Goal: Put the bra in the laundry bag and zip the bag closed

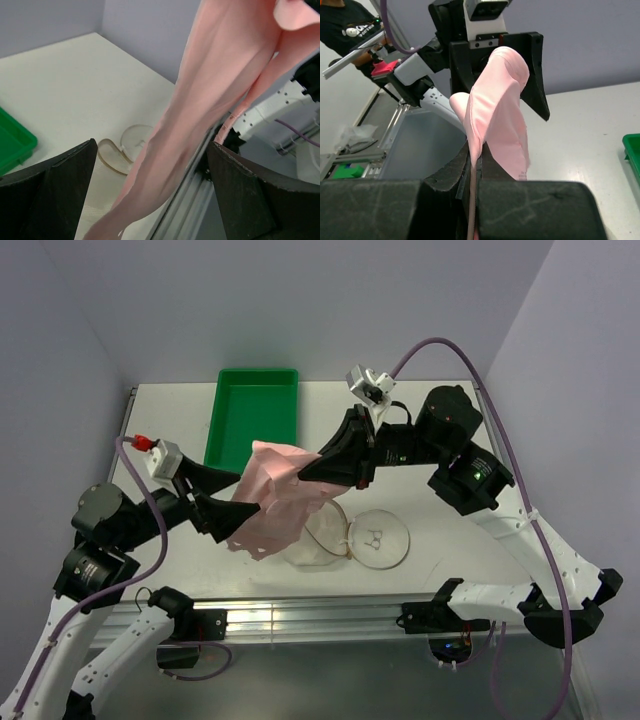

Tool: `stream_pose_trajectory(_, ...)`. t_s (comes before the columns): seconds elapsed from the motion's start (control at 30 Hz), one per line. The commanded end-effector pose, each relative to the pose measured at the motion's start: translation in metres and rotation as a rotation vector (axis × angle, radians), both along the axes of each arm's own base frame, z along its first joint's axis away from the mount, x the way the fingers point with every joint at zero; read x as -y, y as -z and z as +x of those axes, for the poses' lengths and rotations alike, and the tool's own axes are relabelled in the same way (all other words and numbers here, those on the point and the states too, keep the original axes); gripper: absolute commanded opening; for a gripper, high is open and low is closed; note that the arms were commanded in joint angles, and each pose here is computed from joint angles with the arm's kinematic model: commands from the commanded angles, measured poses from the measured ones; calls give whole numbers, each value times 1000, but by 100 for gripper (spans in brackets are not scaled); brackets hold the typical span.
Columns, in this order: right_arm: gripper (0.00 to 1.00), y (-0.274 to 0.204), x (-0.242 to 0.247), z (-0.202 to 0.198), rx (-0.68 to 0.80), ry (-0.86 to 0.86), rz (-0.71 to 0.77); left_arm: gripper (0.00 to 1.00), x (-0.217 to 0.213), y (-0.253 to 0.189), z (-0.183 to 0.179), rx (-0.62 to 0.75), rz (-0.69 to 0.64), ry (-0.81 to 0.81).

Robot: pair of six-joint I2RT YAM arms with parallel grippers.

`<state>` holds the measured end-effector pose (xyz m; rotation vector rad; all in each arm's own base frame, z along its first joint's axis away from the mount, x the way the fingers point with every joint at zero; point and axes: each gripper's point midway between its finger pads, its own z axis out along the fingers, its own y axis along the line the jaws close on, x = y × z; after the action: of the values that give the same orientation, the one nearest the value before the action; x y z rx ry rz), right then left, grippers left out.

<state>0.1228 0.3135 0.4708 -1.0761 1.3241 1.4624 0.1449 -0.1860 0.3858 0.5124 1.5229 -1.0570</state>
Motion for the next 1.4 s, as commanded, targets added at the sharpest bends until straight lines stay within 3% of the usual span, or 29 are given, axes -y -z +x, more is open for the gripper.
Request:
stream_pose_trajectory(0.0,0,-33,14,-14,58,-20,80,96,15,0,-18,50,16,165)
stream_pose_trajectory(0.4,0,-49,19,-11,16,-57,140,86,28,19,-45,-3,-3,362)
stream_pose_trajectory(0.5,0,-43,16,-6,-18,-58,125,70,30,18,-44,-7,-10,369)
stream_pose_trajectory(0.7,0,-35,11,-2,-39,-75,120,75,34,14,-43,-9,-46,396)
stream_pose_trajectory(0.77,0,-31,10,-1,-47,-71,115,72,34,15,-43,-11,-46,402)
stream_pose_trajectory(0.8,0,-29,9,0,-46,-69,113,60,35,15,-43,-14,-46,404)
stream_pose_trajectory(0.87,0,-29,9,1,-52,-61,111,51,36,15,-44,-18,-44,413)
stream_pose_trajectory(0.9,0,-29,9,1,-55,-62,111,36,36,16,-45,-21,-43,422)
stream_pose_trajectory(1.0,0,-26,6,6,-82,-53,103,7,35,13,-52,-15,-48,444)
stream_pose_trajectory(1.03,0,-23,3,10,-99,-50,94,1,34,11,-54,-5,-53,450)
stream_pose_trajectory(1.1,1,-17,-1,21,-130,-19,81,0,33,8,-60,8,-61,462)
stream_pose_trajectory(1.23,18,-1,-5,56,-238,100,36,0,31,-3,-77,54,-85,538)
stream_pose_trajectory(1.27,33,2,-6,67,-256,144,27,0,30,-3,-80,46,-92,547)
stream_pose_trajectory(1.37,60,13,-4,110,-332,283,5,0,29,-7,-89,63,-109,584)
